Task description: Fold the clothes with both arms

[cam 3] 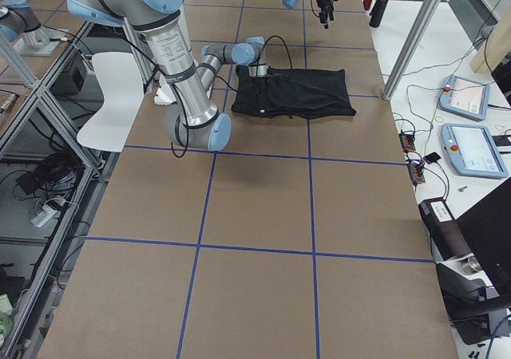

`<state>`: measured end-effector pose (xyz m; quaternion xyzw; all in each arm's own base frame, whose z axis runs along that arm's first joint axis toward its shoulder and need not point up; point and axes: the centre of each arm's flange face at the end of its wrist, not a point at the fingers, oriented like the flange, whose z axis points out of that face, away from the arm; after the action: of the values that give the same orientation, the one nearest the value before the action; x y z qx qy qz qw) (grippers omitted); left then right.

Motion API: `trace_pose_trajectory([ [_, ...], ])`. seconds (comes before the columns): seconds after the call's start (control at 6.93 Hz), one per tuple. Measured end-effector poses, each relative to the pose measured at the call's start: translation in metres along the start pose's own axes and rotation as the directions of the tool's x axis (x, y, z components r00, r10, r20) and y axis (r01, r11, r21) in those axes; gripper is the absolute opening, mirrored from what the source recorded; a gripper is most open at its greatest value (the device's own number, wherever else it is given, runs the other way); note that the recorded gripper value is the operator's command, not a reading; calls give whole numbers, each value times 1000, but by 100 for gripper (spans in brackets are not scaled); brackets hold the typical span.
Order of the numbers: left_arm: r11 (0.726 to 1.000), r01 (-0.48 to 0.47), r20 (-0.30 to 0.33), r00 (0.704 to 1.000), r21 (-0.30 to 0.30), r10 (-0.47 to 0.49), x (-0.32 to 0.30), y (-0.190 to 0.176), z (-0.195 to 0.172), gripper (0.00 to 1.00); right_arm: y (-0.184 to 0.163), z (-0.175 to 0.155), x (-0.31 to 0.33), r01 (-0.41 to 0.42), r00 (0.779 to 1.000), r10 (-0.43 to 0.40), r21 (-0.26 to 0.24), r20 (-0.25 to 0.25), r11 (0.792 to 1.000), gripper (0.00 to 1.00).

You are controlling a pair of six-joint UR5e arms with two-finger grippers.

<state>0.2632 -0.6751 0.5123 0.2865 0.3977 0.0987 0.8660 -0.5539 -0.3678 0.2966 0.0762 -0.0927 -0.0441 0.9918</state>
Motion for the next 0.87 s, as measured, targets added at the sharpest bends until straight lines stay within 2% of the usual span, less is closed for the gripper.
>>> trace_pose_trajectory([
  [0.29,1000,0,0,1000,0,0,0,0,0,100,13,8,12,10,1000,-10,3,-2,1000,100],
  [0.58,1000,0,0,1000,0,0,0,0,0,100,13,-4,14,22,999,-23,19,23,1000,100],
  [0.72,1000,0,0,1000,0,0,0,0,0,100,1,-20,18,21,998,-24,44,65,999,100],
  [0.87,1000,0,0,1000,0,0,0,0,0,100,-21,-37,24,-8,992,-2,79,129,997,100],
])
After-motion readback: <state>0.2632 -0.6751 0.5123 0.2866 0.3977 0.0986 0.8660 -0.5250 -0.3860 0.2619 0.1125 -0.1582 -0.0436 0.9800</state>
